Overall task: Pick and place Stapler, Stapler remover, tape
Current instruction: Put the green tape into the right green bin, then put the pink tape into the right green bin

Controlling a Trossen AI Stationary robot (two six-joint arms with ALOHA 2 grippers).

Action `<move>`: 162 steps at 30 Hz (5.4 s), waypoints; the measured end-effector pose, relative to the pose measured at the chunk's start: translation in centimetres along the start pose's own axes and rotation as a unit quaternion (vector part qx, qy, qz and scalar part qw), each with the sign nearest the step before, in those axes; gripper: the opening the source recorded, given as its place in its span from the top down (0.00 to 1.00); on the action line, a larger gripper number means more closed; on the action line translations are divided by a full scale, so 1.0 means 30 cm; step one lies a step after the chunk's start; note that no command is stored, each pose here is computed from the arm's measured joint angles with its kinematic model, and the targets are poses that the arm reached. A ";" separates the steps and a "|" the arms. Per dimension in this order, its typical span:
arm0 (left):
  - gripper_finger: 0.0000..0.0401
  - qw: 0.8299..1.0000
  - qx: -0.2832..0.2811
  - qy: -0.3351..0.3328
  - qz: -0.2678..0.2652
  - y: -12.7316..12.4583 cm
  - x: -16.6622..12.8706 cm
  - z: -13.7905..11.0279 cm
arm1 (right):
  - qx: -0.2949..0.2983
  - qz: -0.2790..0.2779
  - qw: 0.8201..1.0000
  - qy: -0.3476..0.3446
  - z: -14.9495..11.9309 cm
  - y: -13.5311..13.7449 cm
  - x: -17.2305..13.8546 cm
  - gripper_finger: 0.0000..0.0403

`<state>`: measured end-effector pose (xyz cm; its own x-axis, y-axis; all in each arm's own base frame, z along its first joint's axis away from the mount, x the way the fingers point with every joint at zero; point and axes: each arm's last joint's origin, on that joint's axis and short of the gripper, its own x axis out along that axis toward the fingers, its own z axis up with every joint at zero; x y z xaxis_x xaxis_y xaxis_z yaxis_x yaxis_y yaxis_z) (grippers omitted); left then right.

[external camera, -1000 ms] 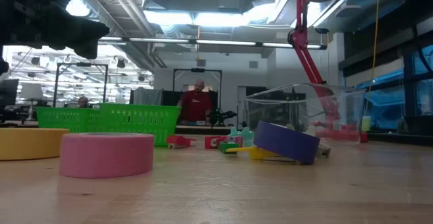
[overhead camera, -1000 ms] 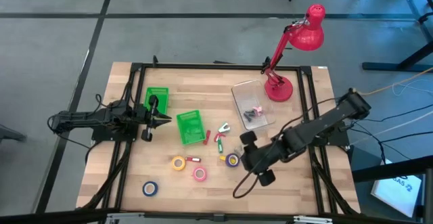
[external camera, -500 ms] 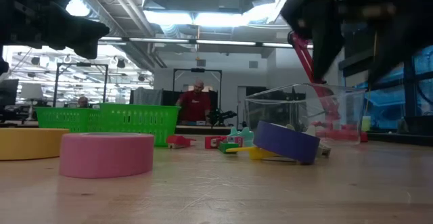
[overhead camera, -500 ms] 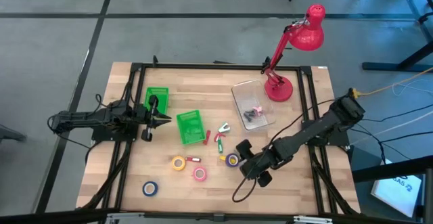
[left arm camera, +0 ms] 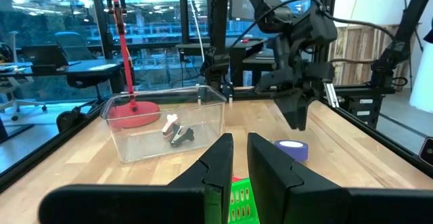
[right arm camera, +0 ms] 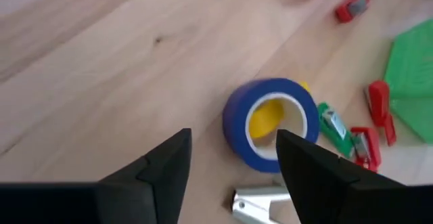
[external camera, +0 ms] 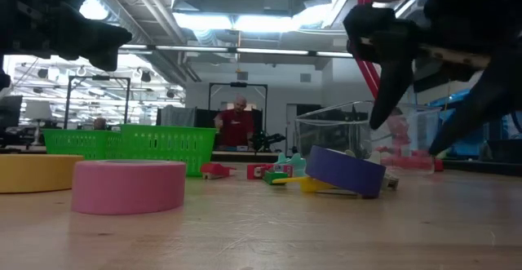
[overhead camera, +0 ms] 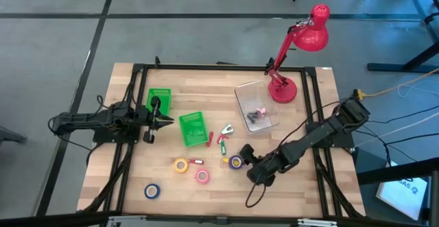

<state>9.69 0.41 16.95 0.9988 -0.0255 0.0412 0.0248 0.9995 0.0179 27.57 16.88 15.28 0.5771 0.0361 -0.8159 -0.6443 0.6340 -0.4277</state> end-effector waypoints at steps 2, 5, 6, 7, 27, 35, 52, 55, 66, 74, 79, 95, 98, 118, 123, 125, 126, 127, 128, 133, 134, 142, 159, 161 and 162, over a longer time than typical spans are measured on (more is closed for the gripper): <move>0.89 1.000 0.000 0.000 0.000 0.000 0.000 0.000 | -0.003 0.003 1.000 0.008 -0.005 0.007 0.022 0.47; 0.89 1.000 0.000 0.000 0.000 0.000 0.000 0.000 | -0.017 0.006 1.000 0.018 -0.010 0.017 0.060 0.47; 0.89 1.000 0.000 0.000 0.000 0.000 0.000 0.000 | -0.021 0.006 1.000 0.019 -0.012 0.016 0.072 0.47; 0.89 1.000 0.000 0.000 0.001 0.000 0.000 0.000 | -0.022 0.005 1.000 0.020 -0.015 0.014 0.082 0.48; 0.89 1.000 0.000 0.000 0.002 0.000 0.000 0.000 | -0.008 -0.003 1.000 0.026 -0.029 -0.014 0.111 0.90; 0.89 1.000 0.000 0.000 0.002 0.000 0.000 0.000 | -0.010 0.003 1.000 0.028 -0.014 -0.022 0.103 0.91; 0.89 1.000 0.000 0.000 0.001 0.000 0.000 0.000 | 0.016 0.019 1.000 -0.009 0.193 -0.201 -0.037 0.91; 0.89 1.000 0.000 0.000 0.001 0.000 0.000 0.000 | 0.023 0.023 0.999 -0.034 0.238 -0.243 -0.078 0.91; 0.89 1.000 0.000 0.000 0.001 0.000 0.000 0.000 | 0.042 0.018 0.994 -0.103 0.330 -0.351 -0.183 0.91; 0.89 1.000 0.000 0.000 0.001 0.000 0.000 0.000 | 0.031 0.014 0.988 -0.148 0.346 -0.407 -0.202 0.91; 0.89 1.000 0.000 0.000 0.001 0.000 0.000 0.000 | 0.039 -0.001 0.985 -0.168 0.333 -0.461 -0.196 0.91; 0.89 1.000 0.000 0.001 0.004 0.001 0.000 0.000 | 0.093 -0.031 0.972 -0.215 0.155 -0.745 -0.034 0.91; 0.89 1.000 0.000 0.005 0.004 0.001 0.002 -0.003 | 0.109 -0.035 0.970 -0.216 0.106 -0.791 0.028 0.91; 0.89 1.000 -0.001 0.007 0.005 0.001 0.003 -0.004 | 0.302 0.016 0.941 -0.153 -0.152 -0.872 0.330 0.85; 0.89 1.000 -0.001 0.007 0.005 0.001 0.003 -0.004 | 0.308 0.005 0.936 -0.169 -0.147 -0.884 0.327 0.84; 0.89 1.000 -0.001 0.007 0.005 0.001 0.003 -0.004 | 0.306 0.002 0.936 -0.173 -0.145 -0.887 0.326 0.84; 0.89 1.000 -0.001 0.007 0.005 0.001 0.003 -0.004 | 0.306 0.002 0.936 -0.173 -0.145 -0.886 0.326 0.83; 0.89 1.000 -0.001 0.007 0.005 0.001 0.003 -0.004 | 0.305 0.002 0.937 -0.173 -0.145 -0.886 0.326 0.83; 0.89 1.000 -0.001 0.007 0.005 0.001 0.003 -0.004 | 0.305 0.002 0.937 -0.172 -0.145 -0.886 0.326 0.83; 0.89 1.000 -0.001 0.007 0.005 0.001 0.003 -0.004 | 0.304 0.002 0.937 -0.173 -0.141 -0.884 0.326 0.83; 0.89 1.000 -0.001 0.007 0.005 0.001 0.003 -0.004 | 0.304 0.002 0.937 -0.174 -0.140 -0.884 0.326 0.83; 0.89 1.000 -0.001 0.007 0.005 0.001 0.003 -0.004 | 0.297 -0.017 0.937 -0.182 -0.113 -0.878 0.325 0.74; 0.89 1.000 -0.001 0.007 0.005 0.001 0.003 -0.004 | 0.290 -0.015 0.943 -0.165 0.011 -0.922 0.232 0.54; 0.89 1.000 -0.001 0.007 0.005 0.001 0.003 -0.004 | 0.289 -0.006 0.944 -0.157 0.028 -0.922 0.217 0.54; 0.89 1.000 -0.001 0.007 0.005 0.001 0.003 -0.004 | 0.288 -0.003 0.945 -0.154 0.037 -0.923 0.208 0.54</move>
<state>9.77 0.45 16.84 0.9995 -0.0153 0.0279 0.0149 0.9998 0.0163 49.57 0.41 22.44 0.7562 0.1983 -0.6236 -0.3112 0.9473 -0.0761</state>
